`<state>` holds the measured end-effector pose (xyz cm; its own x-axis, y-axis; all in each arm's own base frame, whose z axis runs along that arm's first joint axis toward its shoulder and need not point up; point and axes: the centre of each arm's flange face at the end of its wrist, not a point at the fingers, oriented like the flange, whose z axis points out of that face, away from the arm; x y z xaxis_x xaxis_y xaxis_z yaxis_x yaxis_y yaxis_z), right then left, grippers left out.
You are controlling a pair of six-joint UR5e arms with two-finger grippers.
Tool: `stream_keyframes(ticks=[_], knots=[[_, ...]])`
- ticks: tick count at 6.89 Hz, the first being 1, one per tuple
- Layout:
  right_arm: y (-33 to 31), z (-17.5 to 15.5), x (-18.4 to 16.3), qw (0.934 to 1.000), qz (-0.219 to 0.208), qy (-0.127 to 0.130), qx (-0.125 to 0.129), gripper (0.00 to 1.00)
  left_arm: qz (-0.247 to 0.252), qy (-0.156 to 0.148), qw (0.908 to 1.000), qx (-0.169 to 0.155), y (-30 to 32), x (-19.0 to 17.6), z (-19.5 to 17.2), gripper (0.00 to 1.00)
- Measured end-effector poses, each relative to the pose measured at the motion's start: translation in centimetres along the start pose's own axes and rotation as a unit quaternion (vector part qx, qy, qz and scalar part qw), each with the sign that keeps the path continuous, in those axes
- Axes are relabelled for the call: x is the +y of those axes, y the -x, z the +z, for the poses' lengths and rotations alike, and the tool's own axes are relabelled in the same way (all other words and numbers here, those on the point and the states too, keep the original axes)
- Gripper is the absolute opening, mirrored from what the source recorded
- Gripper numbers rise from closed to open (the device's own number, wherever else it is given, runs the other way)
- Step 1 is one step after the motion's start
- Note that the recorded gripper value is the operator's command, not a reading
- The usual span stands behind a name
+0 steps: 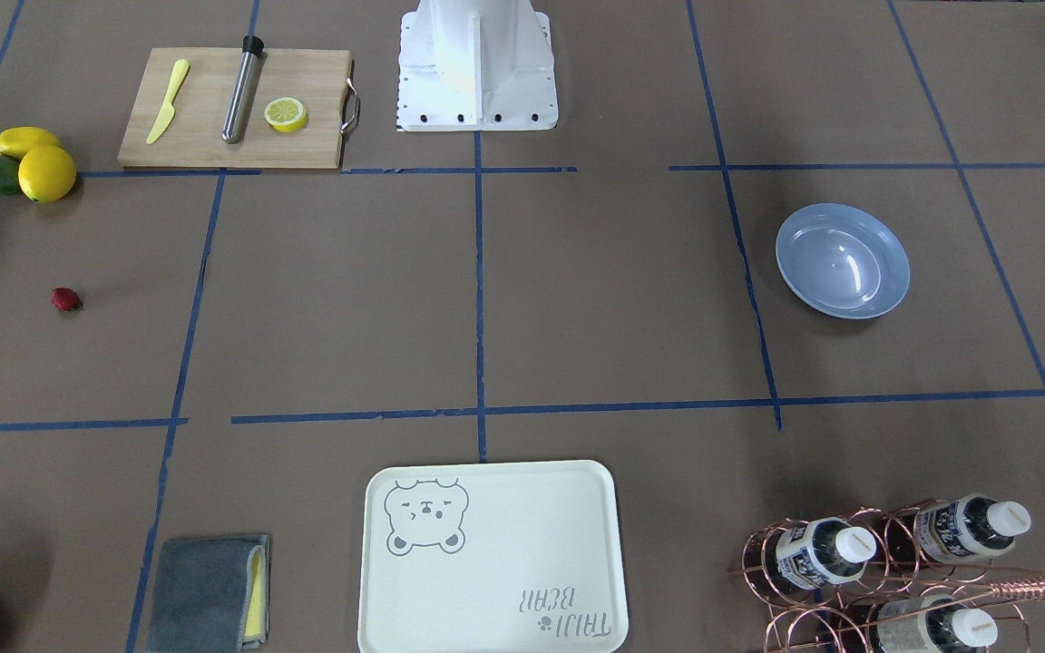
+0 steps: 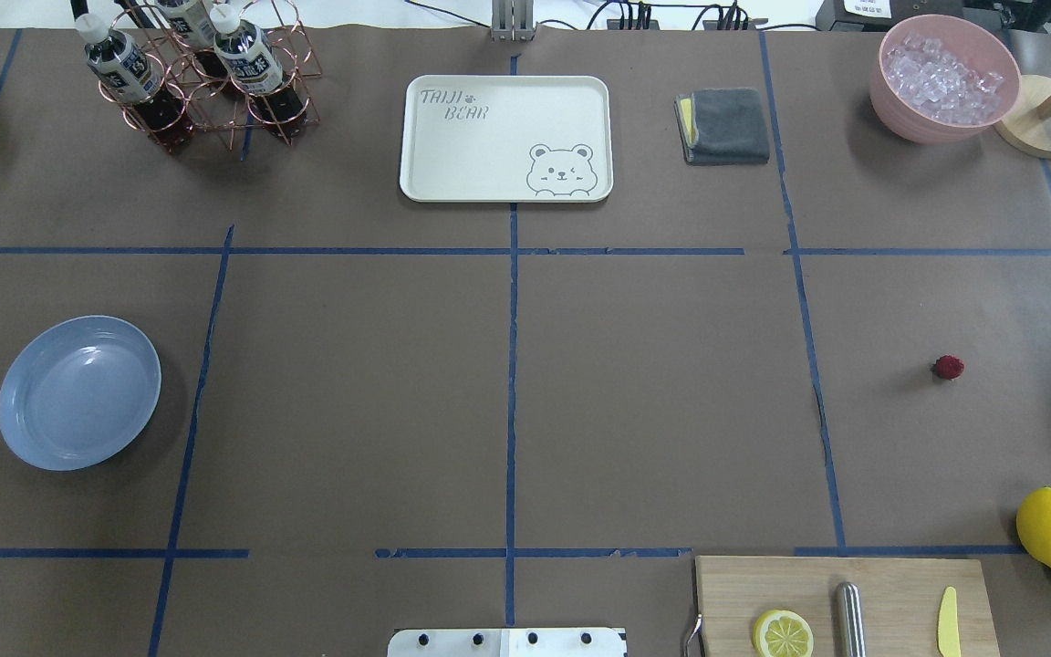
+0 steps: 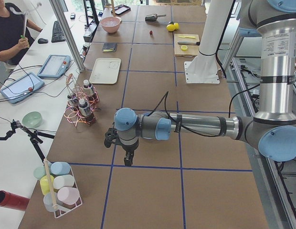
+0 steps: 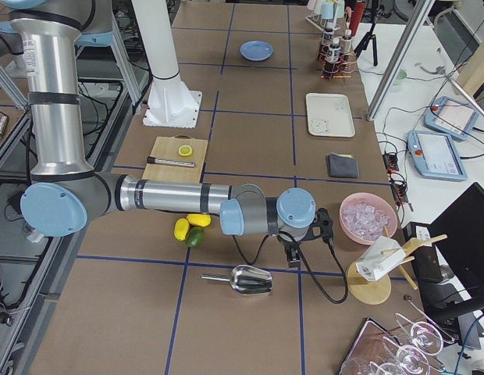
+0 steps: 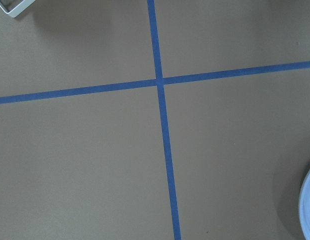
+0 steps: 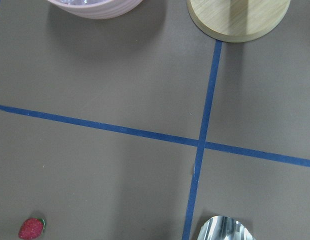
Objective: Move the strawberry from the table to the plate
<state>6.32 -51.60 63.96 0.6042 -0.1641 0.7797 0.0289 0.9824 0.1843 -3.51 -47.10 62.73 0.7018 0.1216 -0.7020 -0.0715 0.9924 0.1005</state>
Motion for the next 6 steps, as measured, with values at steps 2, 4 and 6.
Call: stream_keyframes(ticks=[2, 4, 6], knots=[[0.2, -0.2, -0.3, 1.0000, -0.001, -0.001, 0.000, 1.00, 0.003, -0.004, 1.0000, -0.001, -0.4, -0.4, -0.4, 1.00], [1.1, -0.4, -1.1, 0.9993, 0.037, -0.004, 0.000, 1.00, 0.012, -0.028, 0.9995, -0.002, -1.9, -1.7, -1.5, 1.00], [2.8, 0.4, -2.3, 0.9978, 0.066, 0.001, -0.001, 1.00, -0.011, -0.054, 0.9984, 0.009, -4.7, -2.5, -0.7, 1.00]])
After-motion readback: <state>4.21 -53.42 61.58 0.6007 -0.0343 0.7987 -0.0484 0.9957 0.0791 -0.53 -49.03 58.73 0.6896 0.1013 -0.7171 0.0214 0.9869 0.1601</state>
